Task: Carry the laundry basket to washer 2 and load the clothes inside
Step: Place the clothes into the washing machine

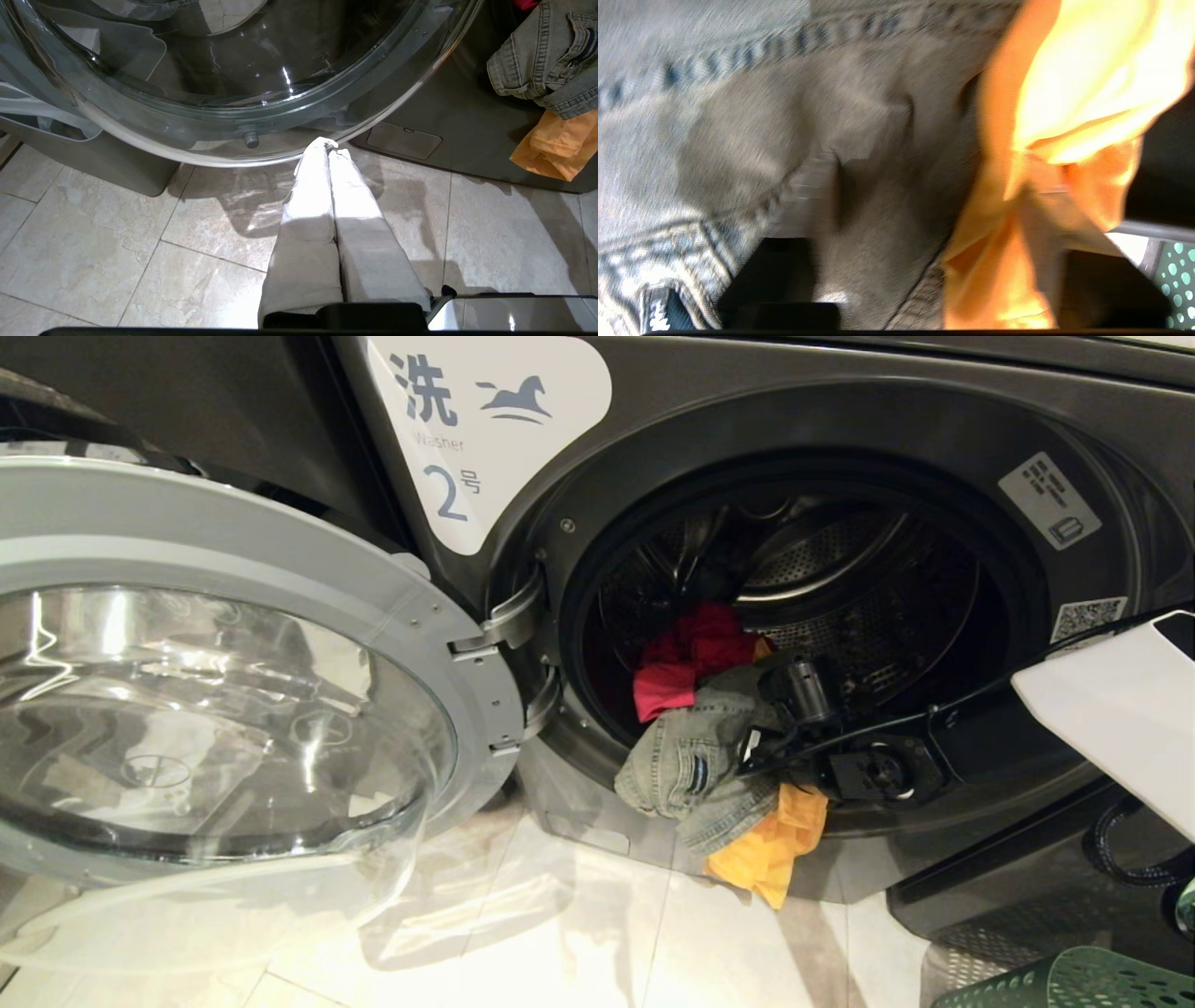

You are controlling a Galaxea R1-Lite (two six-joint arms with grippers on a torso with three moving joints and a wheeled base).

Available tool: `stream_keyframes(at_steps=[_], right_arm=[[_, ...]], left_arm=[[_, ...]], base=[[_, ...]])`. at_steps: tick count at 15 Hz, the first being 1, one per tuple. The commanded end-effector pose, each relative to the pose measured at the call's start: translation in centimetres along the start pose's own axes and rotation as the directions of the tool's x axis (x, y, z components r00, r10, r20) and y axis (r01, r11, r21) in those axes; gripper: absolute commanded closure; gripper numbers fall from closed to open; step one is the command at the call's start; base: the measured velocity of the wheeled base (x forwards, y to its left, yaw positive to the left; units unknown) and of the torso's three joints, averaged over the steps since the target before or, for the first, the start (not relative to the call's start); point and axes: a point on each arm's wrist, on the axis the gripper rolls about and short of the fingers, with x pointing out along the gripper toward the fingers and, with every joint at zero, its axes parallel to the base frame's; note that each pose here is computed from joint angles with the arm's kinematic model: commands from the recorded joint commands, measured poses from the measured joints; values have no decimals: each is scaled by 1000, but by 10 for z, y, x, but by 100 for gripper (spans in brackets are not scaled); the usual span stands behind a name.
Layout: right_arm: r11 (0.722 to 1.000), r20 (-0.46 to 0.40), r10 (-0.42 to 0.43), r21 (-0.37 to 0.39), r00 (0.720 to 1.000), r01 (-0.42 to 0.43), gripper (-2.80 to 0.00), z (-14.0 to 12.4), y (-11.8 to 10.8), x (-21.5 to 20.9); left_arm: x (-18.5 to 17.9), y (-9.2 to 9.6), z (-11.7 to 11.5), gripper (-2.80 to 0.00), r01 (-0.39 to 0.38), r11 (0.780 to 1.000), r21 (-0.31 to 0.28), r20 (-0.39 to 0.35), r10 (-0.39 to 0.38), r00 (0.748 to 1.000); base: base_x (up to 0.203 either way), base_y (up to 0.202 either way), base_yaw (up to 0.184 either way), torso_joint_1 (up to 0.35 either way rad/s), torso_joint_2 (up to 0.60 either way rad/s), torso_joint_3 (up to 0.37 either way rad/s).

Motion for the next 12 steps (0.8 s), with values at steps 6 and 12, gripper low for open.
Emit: stream_keyframes(at_steps=[6, 12], right_arm=[[1000, 35, 0, -27, 999, 1, 0, 12, -3, -6], [999, 74, 25, -23, 997, -23, 0, 27, 1, -18]], left_arm=[[0, 0, 0, 0, 0, 1000, 0, -1, 0, 1000], [0, 0, 0, 0, 0, 1000, 0, -1, 0, 1000]], base=[[0, 0, 0, 0, 0, 0], [0, 0, 0, 0, 0, 0]])
